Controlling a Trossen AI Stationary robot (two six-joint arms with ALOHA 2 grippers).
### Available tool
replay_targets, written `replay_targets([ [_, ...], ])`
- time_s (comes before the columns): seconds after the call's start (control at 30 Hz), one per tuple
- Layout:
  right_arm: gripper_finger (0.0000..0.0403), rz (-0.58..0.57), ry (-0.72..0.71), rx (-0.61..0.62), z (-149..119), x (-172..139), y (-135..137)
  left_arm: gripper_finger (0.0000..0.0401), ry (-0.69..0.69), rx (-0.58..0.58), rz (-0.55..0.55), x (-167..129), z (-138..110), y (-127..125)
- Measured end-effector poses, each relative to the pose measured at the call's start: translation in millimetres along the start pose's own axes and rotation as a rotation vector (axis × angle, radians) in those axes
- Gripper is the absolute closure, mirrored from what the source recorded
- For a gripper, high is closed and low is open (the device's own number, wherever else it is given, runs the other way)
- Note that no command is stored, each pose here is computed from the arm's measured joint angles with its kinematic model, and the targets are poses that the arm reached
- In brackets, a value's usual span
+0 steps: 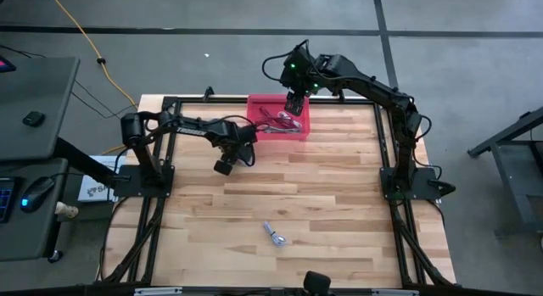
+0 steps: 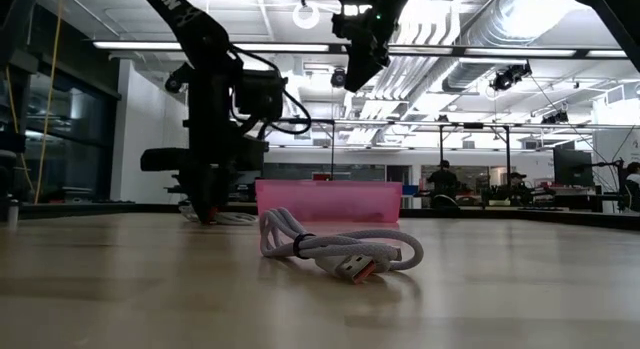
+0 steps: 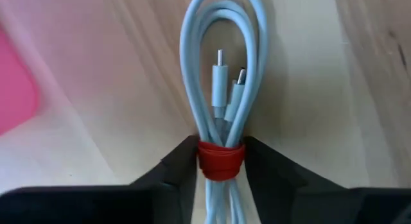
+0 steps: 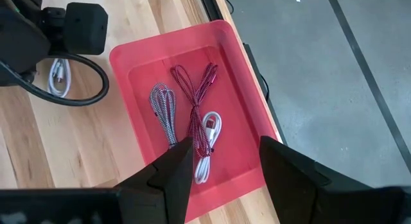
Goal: Pick and place USB-C Cables
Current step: Put the white charger cable into the pink bin
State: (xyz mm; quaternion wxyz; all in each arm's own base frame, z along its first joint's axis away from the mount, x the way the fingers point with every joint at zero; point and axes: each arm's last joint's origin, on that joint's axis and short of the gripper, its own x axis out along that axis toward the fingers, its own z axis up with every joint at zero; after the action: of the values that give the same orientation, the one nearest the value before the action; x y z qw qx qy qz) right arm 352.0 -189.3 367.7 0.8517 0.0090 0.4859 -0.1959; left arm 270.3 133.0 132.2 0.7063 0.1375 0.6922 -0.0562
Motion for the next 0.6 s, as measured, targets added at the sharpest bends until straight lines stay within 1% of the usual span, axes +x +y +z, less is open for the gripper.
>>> replay_targets([
  [0.13,0.0233,0.0,0.0,0.0,0.0,0.0,0.0,0.0353,-0.001,-0.033,-0.001,-3.3,0.6,0.8],
  [0.2,0.0233,0.0,0.0,0.0,0.0,0.0,0.0,0.0382,-0.019,-0.051,0.026,-6.4,3.3,4.1],
  [0.23,0.0233,0.0,0.0,0.0,0.0,0.0,0.0,0.0389,-0.022,-0.06,0.037,-8.1,3.9,4.9],
  [0.47,0.0233,0.003,0.015,0.015,-1.4,0.2,0.3,0.0397,-0.06,-0.09,0.1,-29.6,6.0,7.7],
  [0.6,0.0233,0.009,0.046,0.023,-4.4,0.1,0.9,0.0398,-0.117,-0.099,0.144,-50.1,6.5,9.5],
])
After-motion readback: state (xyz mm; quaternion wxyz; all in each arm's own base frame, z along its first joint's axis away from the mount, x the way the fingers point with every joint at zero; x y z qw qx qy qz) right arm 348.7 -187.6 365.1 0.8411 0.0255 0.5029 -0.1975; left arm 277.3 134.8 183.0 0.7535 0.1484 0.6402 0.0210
